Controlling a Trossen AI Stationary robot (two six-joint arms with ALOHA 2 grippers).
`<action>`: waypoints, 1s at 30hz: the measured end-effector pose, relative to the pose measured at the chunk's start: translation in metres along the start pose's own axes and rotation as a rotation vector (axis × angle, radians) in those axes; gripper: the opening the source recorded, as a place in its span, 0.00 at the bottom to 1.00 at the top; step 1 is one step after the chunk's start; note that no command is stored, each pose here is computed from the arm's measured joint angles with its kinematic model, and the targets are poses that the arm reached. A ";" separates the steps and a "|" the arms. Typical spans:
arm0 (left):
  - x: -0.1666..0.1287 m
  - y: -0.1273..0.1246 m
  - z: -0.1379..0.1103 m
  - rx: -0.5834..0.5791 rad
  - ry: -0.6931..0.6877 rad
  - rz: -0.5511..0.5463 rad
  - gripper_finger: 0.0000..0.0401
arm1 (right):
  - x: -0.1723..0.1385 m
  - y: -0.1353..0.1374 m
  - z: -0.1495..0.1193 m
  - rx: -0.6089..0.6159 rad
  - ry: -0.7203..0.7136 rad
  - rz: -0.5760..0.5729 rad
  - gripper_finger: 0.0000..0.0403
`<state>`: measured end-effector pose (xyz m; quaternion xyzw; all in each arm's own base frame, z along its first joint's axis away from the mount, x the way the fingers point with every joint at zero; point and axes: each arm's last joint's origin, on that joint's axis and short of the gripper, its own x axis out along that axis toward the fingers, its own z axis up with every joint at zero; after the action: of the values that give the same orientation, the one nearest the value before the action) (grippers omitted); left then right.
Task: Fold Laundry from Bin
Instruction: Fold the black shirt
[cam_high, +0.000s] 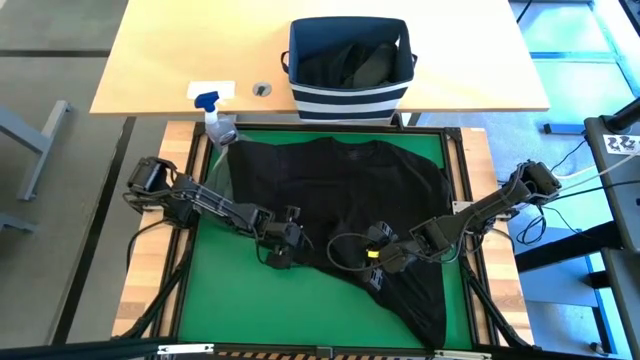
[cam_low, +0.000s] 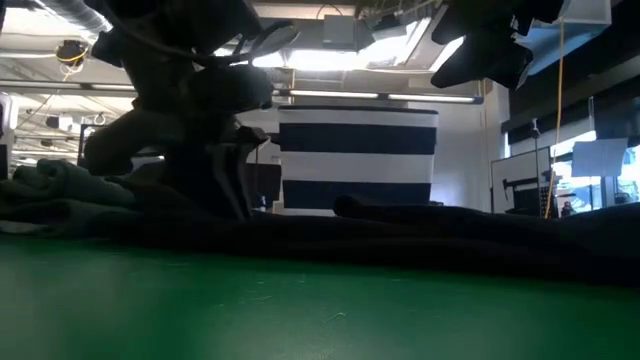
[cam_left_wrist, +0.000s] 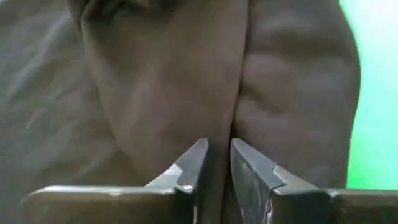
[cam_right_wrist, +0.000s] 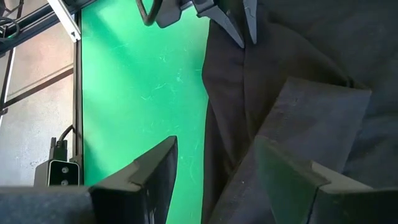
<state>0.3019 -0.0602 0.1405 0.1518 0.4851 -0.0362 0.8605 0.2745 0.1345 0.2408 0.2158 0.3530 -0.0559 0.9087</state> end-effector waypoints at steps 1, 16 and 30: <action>0.000 0.000 0.000 0.002 0.003 0.002 0.15 | 0.000 0.000 0.000 0.000 0.000 0.000 0.53; -0.021 0.003 0.020 -0.130 -0.123 0.026 0.00 | 0.000 0.000 0.000 0.001 0.001 0.001 0.53; -0.148 -0.012 0.052 -0.324 -0.406 -0.264 0.00 | -0.006 0.014 -0.014 -0.012 0.075 0.093 0.53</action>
<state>0.2638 -0.0998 0.2878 -0.0625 0.3180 -0.0995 0.9408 0.2654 0.1527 0.2404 0.2285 0.3766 -0.0037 0.8977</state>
